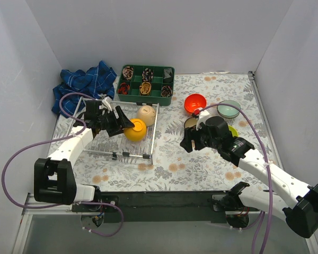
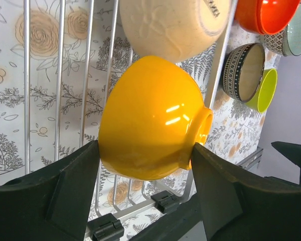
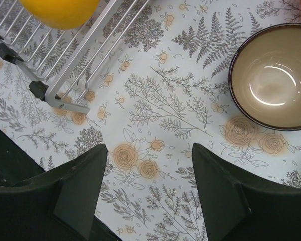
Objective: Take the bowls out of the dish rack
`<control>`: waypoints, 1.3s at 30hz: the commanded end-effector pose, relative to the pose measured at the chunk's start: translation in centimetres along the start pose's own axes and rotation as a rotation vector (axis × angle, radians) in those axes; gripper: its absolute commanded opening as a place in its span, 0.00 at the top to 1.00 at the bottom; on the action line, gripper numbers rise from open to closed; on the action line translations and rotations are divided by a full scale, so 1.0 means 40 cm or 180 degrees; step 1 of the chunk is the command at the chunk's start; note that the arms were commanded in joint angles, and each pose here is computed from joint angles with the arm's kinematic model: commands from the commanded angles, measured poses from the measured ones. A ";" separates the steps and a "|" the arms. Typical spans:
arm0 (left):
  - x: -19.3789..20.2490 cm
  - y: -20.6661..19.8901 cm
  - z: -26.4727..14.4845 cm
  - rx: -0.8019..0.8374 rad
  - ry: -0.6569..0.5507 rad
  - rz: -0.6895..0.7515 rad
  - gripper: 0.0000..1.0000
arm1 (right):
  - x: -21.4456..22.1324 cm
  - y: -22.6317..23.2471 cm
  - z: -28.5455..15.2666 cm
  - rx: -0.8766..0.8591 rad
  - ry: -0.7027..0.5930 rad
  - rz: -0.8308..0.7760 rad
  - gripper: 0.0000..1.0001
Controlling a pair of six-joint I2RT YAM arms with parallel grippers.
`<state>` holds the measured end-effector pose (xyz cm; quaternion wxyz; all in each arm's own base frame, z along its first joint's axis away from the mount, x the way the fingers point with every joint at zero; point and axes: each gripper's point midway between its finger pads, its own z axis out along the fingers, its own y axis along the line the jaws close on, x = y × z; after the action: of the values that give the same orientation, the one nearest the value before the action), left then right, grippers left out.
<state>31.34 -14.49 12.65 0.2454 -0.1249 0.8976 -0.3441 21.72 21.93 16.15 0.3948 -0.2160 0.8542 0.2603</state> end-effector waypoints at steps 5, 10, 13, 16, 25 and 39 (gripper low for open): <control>-0.123 -0.111 -0.110 0.0091 -0.0664 0.0976 0.64 | -0.097 0.064 -0.035 -0.0304 -0.0137 -0.0161 0.24; -0.121 -0.152 -0.118 0.0043 -0.0717 0.1513 0.64 | -0.117 0.110 -0.054 -0.0585 -0.0074 -0.0186 0.23; -0.108 -0.214 -0.118 0.0096 -0.0765 0.1983 0.64 | -0.141 0.145 -0.068 -0.0778 -0.0040 -0.0185 0.23; -0.098 -0.259 -0.112 0.0075 -0.0812 0.2409 0.63 | -0.177 0.169 -0.077 -0.0874 -0.0002 -0.0190 0.23; 0.001 -0.407 -0.119 0.0537 -0.0982 0.3621 0.61 | -0.257 0.224 -0.120 -0.1276 -0.0046 -0.0277 0.23; 0.163 -0.548 -0.120 0.0830 -0.1190 0.4820 0.60 | -0.367 0.141 -0.190 -0.1745 -0.0135 -0.0104 0.16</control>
<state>24.40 -29.72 26.16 0.5306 0.4725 0.6768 -0.1927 24.94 23.44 30.96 0.3600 -0.2740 0.7862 0.4211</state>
